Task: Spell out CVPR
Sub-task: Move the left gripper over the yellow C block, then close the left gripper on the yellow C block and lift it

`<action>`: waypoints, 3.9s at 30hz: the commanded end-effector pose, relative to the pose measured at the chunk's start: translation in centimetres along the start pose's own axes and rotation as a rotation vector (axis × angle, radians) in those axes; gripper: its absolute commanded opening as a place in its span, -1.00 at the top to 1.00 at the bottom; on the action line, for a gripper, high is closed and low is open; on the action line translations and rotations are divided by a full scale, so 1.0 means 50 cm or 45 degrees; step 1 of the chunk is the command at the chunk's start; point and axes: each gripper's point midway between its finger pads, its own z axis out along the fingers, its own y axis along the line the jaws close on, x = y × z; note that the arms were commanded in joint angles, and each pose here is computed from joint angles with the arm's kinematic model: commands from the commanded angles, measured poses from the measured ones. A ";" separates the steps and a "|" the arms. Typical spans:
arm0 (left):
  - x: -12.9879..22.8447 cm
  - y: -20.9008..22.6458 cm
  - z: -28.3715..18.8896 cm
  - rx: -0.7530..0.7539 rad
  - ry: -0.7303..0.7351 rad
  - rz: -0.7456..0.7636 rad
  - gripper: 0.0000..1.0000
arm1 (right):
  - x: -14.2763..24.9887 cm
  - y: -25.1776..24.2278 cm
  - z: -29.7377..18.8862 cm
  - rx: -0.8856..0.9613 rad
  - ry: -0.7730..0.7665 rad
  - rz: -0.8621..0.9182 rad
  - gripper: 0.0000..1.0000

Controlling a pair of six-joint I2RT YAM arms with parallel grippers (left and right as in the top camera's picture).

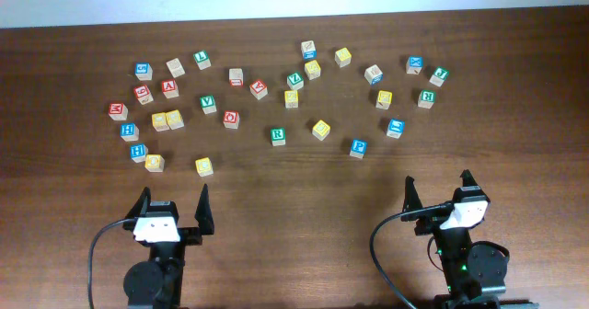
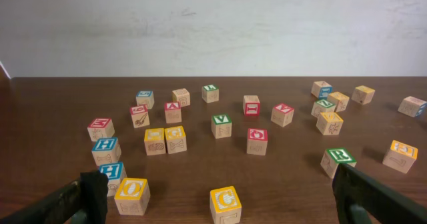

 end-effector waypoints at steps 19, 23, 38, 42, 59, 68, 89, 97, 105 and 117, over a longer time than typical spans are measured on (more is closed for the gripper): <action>0.003 0.003 0.000 -0.008 0.005 -0.012 -0.98 | 0.005 -0.007 0.000 0.022 0.004 0.001 -0.97; 0.004 0.003 0.000 -0.008 0.006 -0.012 -0.98 | 0.005 -0.007 0.000 0.022 0.004 0.001 -0.97; -0.010 -0.009 0.000 0.037 -0.028 -0.020 -0.98 | 0.005 -0.007 0.000 0.022 0.004 0.001 -0.97; -0.250 -0.125 -0.097 0.477 -0.702 0.083 -0.98 | 0.005 -0.007 0.000 0.022 0.004 0.001 -0.97; -0.441 -0.169 0.119 0.600 0.283 0.031 -0.98 | 0.005 -0.007 0.000 0.022 0.004 0.001 -0.96; -0.137 0.000 0.196 -0.292 1.207 -0.391 -0.98 | 0.005 -0.007 0.000 0.022 0.004 0.001 -0.96; 0.143 -0.015 0.184 -0.408 1.431 -0.329 -0.82 | 0.005 -0.007 0.000 0.022 0.004 0.001 -0.97; 0.186 -0.007 0.201 -0.399 1.437 -0.249 -0.82 | 0.005 -0.007 0.000 0.022 0.004 0.001 -0.96; 0.216 0.001 0.246 -0.432 1.381 -0.236 -0.77 | 0.005 -0.007 0.000 0.022 0.004 0.001 -0.97; 0.329 -0.019 0.243 -0.391 1.551 -0.254 0.04 | 0.005 -0.007 0.000 0.022 0.004 0.001 -0.96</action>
